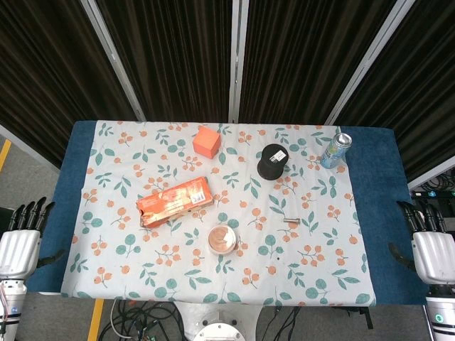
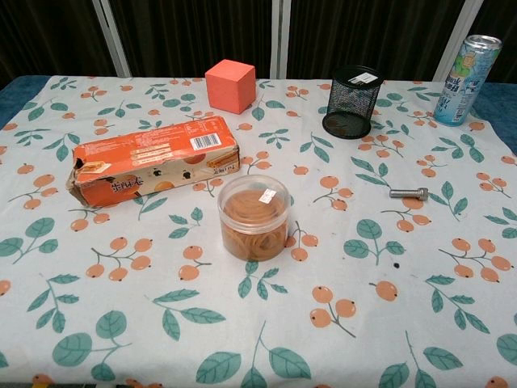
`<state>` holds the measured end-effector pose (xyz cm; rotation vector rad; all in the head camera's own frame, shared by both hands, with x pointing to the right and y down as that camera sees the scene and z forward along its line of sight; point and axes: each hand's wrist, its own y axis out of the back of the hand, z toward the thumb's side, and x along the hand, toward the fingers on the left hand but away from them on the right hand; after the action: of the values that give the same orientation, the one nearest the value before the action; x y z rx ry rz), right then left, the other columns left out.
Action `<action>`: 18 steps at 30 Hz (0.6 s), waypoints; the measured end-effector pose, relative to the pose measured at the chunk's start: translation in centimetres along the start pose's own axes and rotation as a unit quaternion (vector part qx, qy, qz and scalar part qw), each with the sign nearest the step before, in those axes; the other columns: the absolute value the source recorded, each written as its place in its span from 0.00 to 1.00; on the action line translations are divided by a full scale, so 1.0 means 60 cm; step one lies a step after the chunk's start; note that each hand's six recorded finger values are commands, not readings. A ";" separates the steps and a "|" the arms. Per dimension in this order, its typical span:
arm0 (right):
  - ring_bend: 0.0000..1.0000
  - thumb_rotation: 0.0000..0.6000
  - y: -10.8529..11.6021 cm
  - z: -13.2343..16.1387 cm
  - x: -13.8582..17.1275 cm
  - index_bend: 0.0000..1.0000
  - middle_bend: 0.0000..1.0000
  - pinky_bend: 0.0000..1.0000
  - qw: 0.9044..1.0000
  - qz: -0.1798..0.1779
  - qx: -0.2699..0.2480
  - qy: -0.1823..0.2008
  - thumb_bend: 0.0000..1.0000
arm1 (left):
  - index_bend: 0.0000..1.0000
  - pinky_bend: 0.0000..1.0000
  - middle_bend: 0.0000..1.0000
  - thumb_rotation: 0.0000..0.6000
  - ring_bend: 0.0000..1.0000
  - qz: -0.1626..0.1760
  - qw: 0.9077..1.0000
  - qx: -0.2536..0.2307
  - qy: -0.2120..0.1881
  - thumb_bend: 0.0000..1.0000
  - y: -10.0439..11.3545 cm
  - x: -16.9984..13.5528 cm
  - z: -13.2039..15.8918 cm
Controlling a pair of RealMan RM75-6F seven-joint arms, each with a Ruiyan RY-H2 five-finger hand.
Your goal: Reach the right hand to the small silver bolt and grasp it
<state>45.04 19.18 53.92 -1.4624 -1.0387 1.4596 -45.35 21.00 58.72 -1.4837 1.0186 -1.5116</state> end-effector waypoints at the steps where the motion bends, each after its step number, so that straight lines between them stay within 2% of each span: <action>1: 0.00 1.00 -0.001 0.000 0.000 0.10 0.15 0.00 1.000 0.001 0.000 0.000 0.18 | 0.09 0.00 0.01 1.00 0.00 0.000 1.000 0.000 0.000 0.00 0.000 0.000 0.000; 7: 0.00 1.00 -0.008 0.005 -0.001 0.10 0.15 0.00 1.000 0.012 -0.001 0.010 0.18 | 0.09 0.00 0.01 1.00 0.00 0.004 1.000 -0.001 -0.003 0.00 0.001 -0.002 0.004; 11: 0.00 1.00 -0.013 0.020 -0.007 0.12 0.16 0.00 0.999 0.021 -0.004 0.030 0.19 | 0.09 0.00 0.01 1.00 0.00 0.007 1.000 -0.002 -0.006 0.00 0.003 -0.002 0.006; 18: 0.00 1.00 -0.037 0.073 -0.050 0.25 0.18 0.00 0.994 0.063 0.000 0.089 0.24 | 0.09 0.00 0.01 1.00 0.00 0.008 1.000 0.002 -0.013 0.00 0.006 -0.001 0.009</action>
<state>40.68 17.07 56.96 -1.6510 -0.8516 1.3866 -44.83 20.92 58.37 -1.4850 1.0094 -1.4780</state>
